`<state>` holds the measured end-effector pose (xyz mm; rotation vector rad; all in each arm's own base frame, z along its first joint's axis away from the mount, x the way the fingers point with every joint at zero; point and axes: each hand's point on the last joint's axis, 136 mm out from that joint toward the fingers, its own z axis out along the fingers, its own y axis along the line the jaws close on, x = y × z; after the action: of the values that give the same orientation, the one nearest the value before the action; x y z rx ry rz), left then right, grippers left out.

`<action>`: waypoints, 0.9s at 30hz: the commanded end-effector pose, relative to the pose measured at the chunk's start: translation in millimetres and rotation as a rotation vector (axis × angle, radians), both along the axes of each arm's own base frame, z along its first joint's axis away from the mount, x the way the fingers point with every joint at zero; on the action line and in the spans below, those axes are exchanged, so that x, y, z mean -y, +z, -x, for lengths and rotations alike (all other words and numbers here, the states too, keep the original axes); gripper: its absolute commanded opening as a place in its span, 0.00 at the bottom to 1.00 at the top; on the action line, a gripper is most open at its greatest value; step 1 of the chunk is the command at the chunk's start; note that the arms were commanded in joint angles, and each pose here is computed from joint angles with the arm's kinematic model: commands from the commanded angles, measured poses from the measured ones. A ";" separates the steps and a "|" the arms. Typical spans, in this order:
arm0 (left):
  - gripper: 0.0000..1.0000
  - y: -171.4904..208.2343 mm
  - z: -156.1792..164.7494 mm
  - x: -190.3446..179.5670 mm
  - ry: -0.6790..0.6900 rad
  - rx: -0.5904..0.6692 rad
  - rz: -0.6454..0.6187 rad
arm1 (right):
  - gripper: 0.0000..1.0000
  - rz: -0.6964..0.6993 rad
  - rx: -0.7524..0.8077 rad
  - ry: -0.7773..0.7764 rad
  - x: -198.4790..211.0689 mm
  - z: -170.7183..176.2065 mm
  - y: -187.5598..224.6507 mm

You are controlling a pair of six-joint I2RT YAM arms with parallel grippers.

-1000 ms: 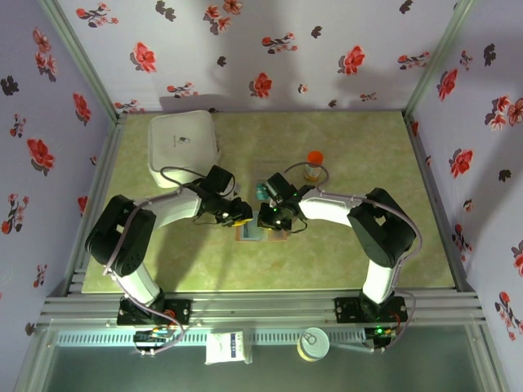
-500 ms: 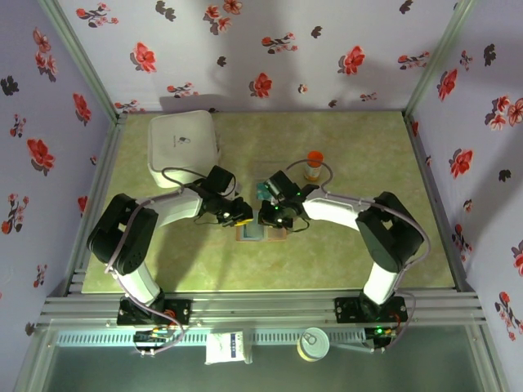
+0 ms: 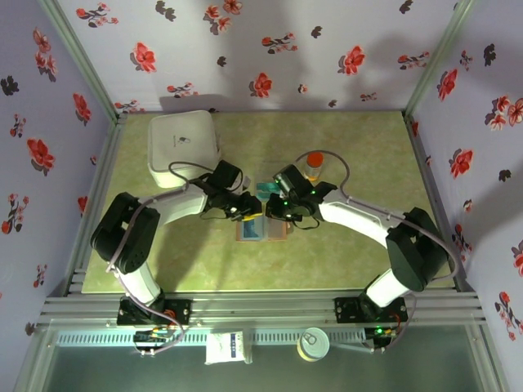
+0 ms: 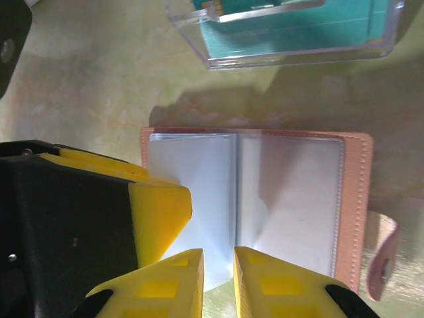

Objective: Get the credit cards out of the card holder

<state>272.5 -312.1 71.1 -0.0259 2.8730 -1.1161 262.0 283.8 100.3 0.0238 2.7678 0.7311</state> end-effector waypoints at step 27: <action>0.40 -5.4 -7.9 45.9 -0.080 -0.035 0.016 | 0.25 -0.002 0.001 -0.056 29.7 1.2 2.9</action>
<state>280.7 -361.8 60.6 0.0564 2.9220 -1.1548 258.6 248.8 108.2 0.1042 2.7438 0.6887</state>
